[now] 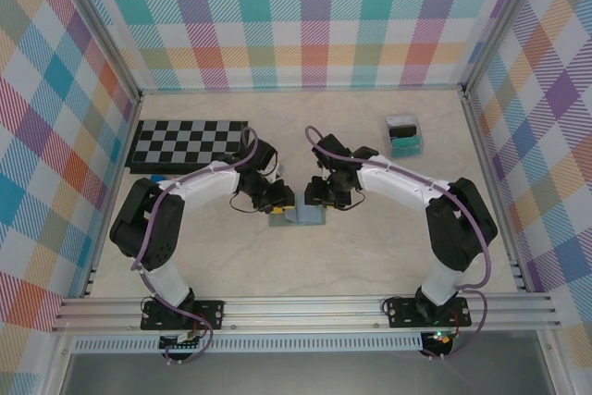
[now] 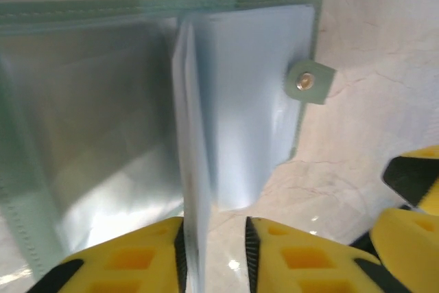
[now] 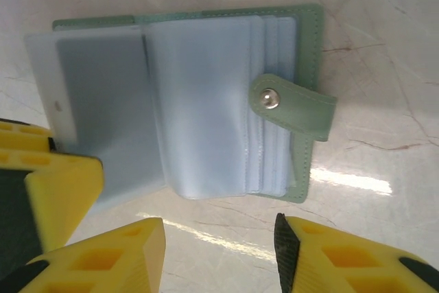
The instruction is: Take the credit cards out of the card holder
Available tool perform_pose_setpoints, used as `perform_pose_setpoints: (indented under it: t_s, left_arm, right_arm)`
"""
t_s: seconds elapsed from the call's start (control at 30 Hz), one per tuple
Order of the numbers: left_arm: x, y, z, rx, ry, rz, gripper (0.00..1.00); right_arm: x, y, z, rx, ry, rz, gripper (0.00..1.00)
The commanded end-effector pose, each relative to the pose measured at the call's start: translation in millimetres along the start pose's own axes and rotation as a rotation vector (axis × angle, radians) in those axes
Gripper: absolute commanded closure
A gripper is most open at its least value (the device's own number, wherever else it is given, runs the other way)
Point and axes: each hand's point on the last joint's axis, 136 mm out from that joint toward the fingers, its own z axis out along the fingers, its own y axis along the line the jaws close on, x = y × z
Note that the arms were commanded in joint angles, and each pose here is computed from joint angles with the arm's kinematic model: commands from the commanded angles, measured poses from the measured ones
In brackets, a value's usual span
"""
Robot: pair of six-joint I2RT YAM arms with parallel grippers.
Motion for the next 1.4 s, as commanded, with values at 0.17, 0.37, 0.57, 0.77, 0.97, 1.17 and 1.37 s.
perform_pose_setpoints:
  t_s: [0.17, 0.37, 0.57, 0.77, 0.97, 1.17, 1.37]
  left_arm:
    - [-4, -62, 2, 0.277, 0.010, 0.007, 0.52]
    - [-7, -63, 20, 0.261, 0.022, -0.022, 0.45]
    - [-16, -44, 9, 0.175, -0.036, -0.055, 0.39]
    - [-16, -29, 3, 0.132, -0.049, -0.081, 0.38]
    - [-21, 3, 1, 0.074, -0.085, -0.164, 0.46]
    - [-22, 5, 11, 0.105, -0.064, -0.179, 0.60]
    - [-24, 3, 18, 0.132, -0.045, -0.184, 0.66]
  right_arm:
    - [-15, -33, -35, 0.146, -0.181, 0.100, 0.48]
    - [-19, -45, -50, 0.167, -0.246, 0.131, 0.48]
    - [-17, -46, -49, 0.167, -0.230, 0.121, 0.48]
    - [-18, -27, -38, 0.084, -0.176, 0.067, 0.53]
    - [-14, 2, -14, -0.016, -0.080, -0.001, 0.68]
    - [-16, 12, 10, -0.021, -0.021, -0.007, 0.76]
    - [-19, 11, 29, 0.004, 0.020, 0.005, 0.80]
